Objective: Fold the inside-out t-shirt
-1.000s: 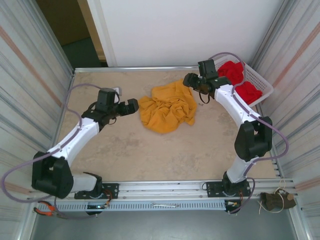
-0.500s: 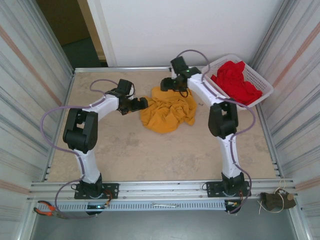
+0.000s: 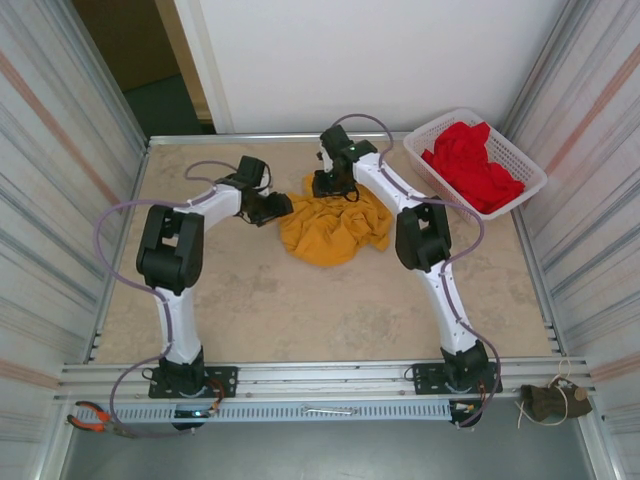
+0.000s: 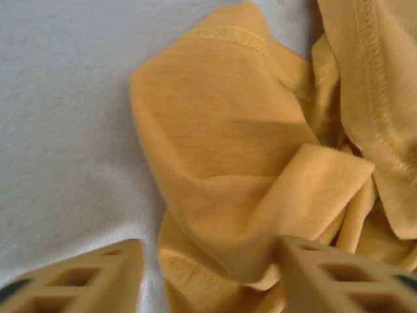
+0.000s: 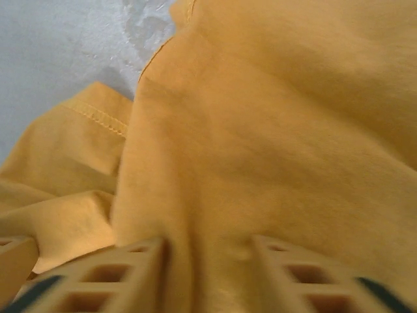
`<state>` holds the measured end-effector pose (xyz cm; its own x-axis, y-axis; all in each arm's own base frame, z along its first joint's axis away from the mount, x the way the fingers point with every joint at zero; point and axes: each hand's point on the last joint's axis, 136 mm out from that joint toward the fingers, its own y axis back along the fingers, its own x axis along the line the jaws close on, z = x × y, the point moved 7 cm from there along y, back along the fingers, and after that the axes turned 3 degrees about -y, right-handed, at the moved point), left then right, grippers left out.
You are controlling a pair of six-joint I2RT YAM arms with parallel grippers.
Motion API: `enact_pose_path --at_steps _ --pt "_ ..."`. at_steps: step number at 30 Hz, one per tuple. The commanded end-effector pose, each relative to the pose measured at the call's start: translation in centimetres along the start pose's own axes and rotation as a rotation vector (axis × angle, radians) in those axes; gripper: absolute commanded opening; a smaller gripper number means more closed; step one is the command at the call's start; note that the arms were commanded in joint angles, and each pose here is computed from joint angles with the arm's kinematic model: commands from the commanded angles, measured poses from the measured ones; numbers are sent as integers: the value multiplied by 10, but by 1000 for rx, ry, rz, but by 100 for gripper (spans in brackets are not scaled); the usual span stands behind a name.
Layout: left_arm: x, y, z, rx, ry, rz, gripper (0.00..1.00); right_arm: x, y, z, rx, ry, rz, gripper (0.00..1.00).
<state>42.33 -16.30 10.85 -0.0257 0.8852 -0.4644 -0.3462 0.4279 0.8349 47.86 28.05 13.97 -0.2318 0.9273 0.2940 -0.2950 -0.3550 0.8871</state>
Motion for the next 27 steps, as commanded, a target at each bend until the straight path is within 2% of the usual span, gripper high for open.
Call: enact_pose_path --at_steps 1,2,3,7,12,16,20,23,27 --pt "-6 -8 0 9 -14 -34 21 -14 27 7 -5 -55 53 0" --pt "-9 -3 5 -9 -32 -32 6 -19 43 13 -33 -78 75 0" --pt "-12 6 10 -36 -51 -28 0 -22 62 19 -71 -98 97 0" --pt "-25 65 46 -186 -95 -60 0 -37 155 39 -281 -171 168 0" --pt "-31 162 94 -391 -44 -210 0 -53 270 42 -562 -279 284 0" --pt "-43 220 106 -503 -51 -310 0 -53 327 29 -708 -299 351 0" --pt "-53 254 93 -559 -83 -356 0 -49 345 0 -774 -303 382 0" --pt "-49 260 73 -568 -75 -364 0 -49 345 -27 -796 -317 388 0" --pt "-34 250 37 -535 -48 -333 0 -53 311 -75 -727 -348 333 0"
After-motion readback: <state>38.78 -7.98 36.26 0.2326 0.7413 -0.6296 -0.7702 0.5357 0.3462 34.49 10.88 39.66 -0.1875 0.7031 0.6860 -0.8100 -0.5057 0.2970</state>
